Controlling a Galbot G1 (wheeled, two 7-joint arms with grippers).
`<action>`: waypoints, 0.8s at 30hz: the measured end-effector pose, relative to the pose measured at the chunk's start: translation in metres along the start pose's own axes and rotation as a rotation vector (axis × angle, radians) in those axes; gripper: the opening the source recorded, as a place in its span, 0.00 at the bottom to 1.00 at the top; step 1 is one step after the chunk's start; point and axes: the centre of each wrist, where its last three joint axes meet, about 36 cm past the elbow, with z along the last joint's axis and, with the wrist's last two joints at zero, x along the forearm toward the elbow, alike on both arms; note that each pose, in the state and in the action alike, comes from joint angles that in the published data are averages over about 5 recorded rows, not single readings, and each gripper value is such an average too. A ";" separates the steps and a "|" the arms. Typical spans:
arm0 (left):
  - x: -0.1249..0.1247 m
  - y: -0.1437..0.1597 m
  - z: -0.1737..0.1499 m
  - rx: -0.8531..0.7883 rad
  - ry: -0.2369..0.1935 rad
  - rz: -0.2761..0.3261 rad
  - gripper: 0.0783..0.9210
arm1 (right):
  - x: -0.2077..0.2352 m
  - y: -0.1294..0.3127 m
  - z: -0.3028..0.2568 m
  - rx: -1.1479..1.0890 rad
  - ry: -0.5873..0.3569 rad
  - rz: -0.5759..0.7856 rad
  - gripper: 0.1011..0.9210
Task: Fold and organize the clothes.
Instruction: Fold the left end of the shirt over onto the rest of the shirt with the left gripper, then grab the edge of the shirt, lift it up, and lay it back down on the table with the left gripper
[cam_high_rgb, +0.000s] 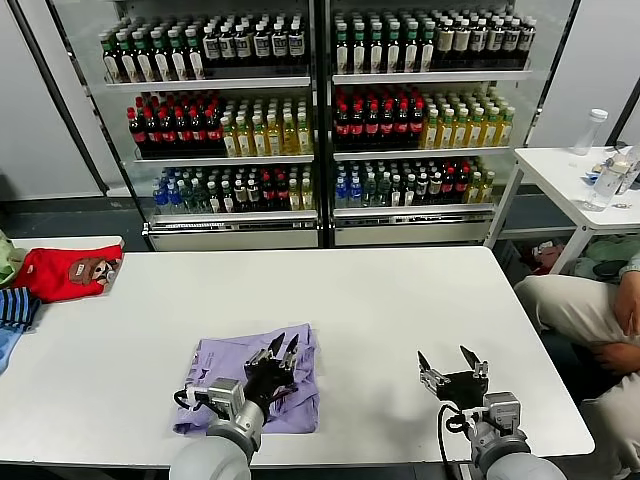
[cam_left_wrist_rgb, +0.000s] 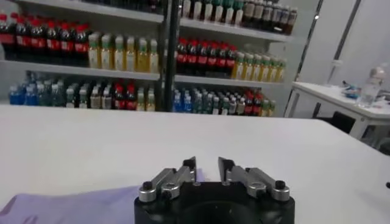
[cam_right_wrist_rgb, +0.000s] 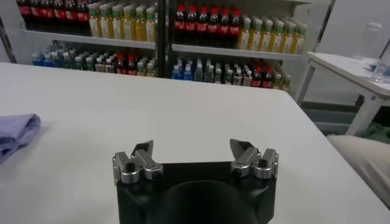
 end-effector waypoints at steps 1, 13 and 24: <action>0.001 0.001 -0.001 -0.006 -0.012 0.001 0.45 | 0.000 0.000 -0.001 0.000 -0.003 0.000 0.88; 0.026 0.075 0.012 -0.095 0.006 -0.185 0.84 | -0.007 0.002 -0.003 -0.016 -0.029 -0.011 0.88; 0.035 0.142 0.040 -0.047 0.164 -0.303 0.88 | -0.007 0.002 -0.002 -0.011 -0.032 -0.008 0.88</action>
